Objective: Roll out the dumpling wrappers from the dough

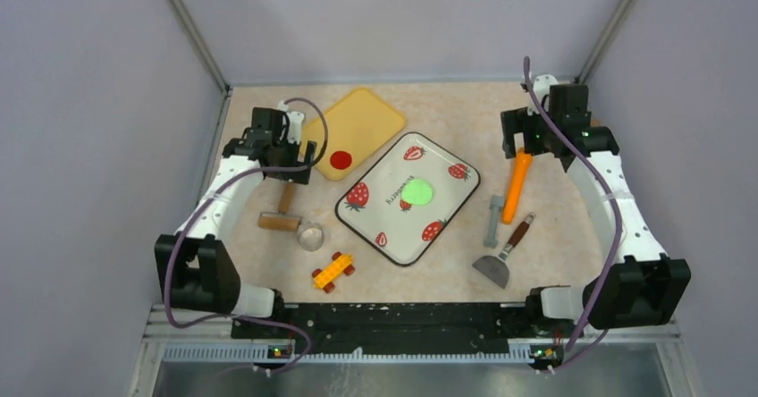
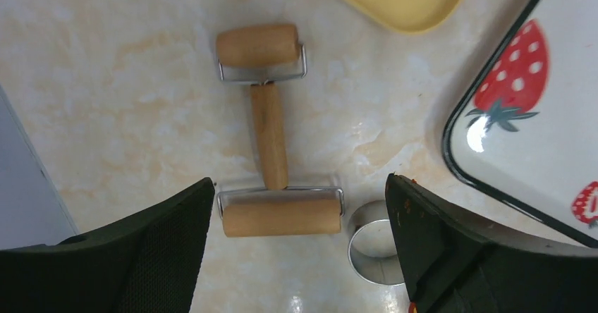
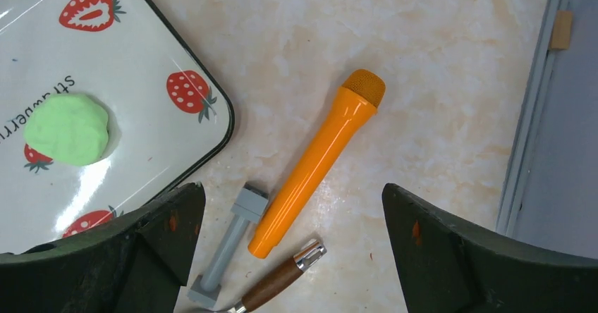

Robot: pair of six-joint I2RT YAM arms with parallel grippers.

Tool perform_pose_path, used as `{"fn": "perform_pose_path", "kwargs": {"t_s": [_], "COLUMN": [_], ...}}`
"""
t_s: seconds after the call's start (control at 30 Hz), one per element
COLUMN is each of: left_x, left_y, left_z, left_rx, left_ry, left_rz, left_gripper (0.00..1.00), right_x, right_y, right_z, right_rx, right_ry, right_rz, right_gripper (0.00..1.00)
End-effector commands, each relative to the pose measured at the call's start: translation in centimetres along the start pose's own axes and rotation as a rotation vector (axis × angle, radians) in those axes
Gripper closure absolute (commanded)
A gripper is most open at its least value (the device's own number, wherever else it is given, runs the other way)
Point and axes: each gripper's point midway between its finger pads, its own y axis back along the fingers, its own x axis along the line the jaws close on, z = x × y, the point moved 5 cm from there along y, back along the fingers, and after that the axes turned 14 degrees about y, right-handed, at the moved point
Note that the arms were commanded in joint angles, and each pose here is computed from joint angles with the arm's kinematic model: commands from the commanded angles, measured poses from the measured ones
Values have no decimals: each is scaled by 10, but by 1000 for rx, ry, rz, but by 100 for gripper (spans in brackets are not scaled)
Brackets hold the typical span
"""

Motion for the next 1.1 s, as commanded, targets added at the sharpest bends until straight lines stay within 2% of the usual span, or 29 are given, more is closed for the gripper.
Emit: {"fn": "perform_pose_path", "kwargs": {"t_s": [0.0,0.2,0.33,0.53,0.87,0.97,1.07], "left_x": [20,35,42,42,45,53,53], "left_y": [-25,-59,-76,-95,-108,-112,-117], "left_z": [-29,-43,-48,-53,-63,-66,-69], "left_rx": [129,224,243,290,373,402,431], "left_ry": [40,15,16,14,44,66,62], "left_rz": [152,222,238,171,51,23,-11], "left_gripper": [8,18,21,32,41,47,60], "right_x": [-8,0,8,11,16,19,21], "right_y": [15,29,38,43,47,45,40], "right_z": [6,10,15,16,14,13,12], "right_rx": [-40,-78,-117,-127,-136,-134,-129], "right_ry": [-21,74,131,128,130,132,126], "right_rz": [-65,15,89,113,144,163,184], "right_gripper": [1,2,3,4,5,5,5]}}
